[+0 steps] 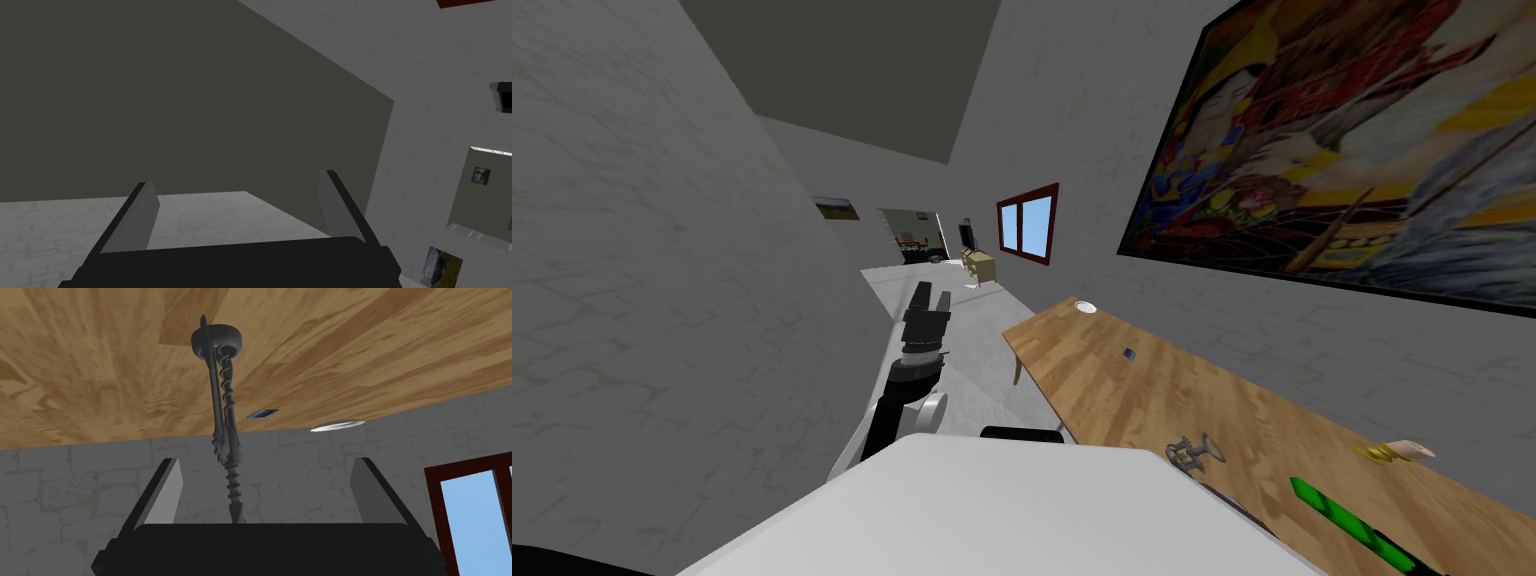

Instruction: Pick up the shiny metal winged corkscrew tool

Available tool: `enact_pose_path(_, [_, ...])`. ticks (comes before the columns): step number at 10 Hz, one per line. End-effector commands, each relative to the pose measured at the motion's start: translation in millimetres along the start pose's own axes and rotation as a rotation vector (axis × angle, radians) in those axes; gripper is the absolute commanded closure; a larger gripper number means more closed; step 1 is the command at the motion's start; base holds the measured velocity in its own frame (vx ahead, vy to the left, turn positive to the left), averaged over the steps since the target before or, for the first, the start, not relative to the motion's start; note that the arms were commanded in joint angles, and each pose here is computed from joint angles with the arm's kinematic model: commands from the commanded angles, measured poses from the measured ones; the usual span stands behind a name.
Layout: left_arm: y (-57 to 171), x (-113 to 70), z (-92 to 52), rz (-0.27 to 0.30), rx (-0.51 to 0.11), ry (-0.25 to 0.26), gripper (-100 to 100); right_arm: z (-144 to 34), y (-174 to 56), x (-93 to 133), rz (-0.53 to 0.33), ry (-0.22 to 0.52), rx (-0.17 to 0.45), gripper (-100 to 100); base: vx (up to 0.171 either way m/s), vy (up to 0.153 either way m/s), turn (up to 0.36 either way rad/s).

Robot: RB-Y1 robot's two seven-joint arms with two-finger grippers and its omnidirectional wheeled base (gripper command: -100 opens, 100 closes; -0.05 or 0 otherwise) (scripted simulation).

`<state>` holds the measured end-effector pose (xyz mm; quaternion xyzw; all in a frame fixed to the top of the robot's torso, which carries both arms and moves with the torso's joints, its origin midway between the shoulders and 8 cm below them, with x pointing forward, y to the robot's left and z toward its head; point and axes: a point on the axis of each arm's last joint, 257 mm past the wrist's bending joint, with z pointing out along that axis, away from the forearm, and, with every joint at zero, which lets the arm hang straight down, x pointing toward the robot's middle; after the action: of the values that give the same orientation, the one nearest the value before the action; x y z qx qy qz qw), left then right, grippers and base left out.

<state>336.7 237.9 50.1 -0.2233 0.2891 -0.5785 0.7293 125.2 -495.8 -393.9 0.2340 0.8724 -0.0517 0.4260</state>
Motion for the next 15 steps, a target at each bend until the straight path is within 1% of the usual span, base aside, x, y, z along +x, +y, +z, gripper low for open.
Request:
enact_pose_path(1, [0.0,0.0,0.0,0.000,0.000,0.000,0,-0.1,-26.7,-2.2,-0.055,0.016,0.047,-100,0.188,0.068,-0.012])
enact_pose_path(2, [0.0,0.0,0.0,0.000,0.000,0.000,0,-1.2,-36.5,-3.4,-0.076,0.021,0.063,-100,0.143,0.031,-0.004])
enact_pose_path(3, [0.0,0.0,0.0,0.000,0.000,0.000,0,-3.0,-51.4,-5.9,-0.109,0.029,0.088,-100,0.115,0.007,0.007])
enact_pose_path(4, [0.0,0.0,0.0,0.000,0.000,0.000,0,-3.5,-44.5,-4.2,-0.087,0.025,0.074,-100,0.051,0.002,0.001])
enact_pose_path(5, [0.0,0.0,0.1,0.000,0.000,0.000,0,-3.9,-45.9,-3.9,-0.092,0.025,0.076,0,0.010,0.001,0.001])
enact_pose_path(6, [0.0,0.0,0.1,0.000,0.000,0.000,0,3.1,-52.8,-4.6,-0.078,0.024,0.091,-100,-0.027,0.006,0.138])
enact_pose_path(10, [0.0,0.0,0.1,0.000,0.000,0.000,0,16.6,-66.6,-6.2,-0.050,0.020,0.122,-100,-0.047,0.016,0.115])
enact_pose_path(11, [0.0,0.0,0.1,0.000,0.000,0.000,0,14.1,-64.5,-5.6,-0.056,0.021,0.116,-100,-0.018,0.005,0.018])
enact_pose_path(12, [0.0,0.0,0.1,0.000,0.000,0.000,0,14.6,-65.1,-5.5,-0.055,0.021,0.117,100,0.000,0.000,0.000])
enact_pose_path(15, [0.0,0.0,0.1,0.000,0.000,0.000,0,14.6,-64.7,-5.6,-0.055,0.020,0.116,100,-0.001,-0.001,0.001])
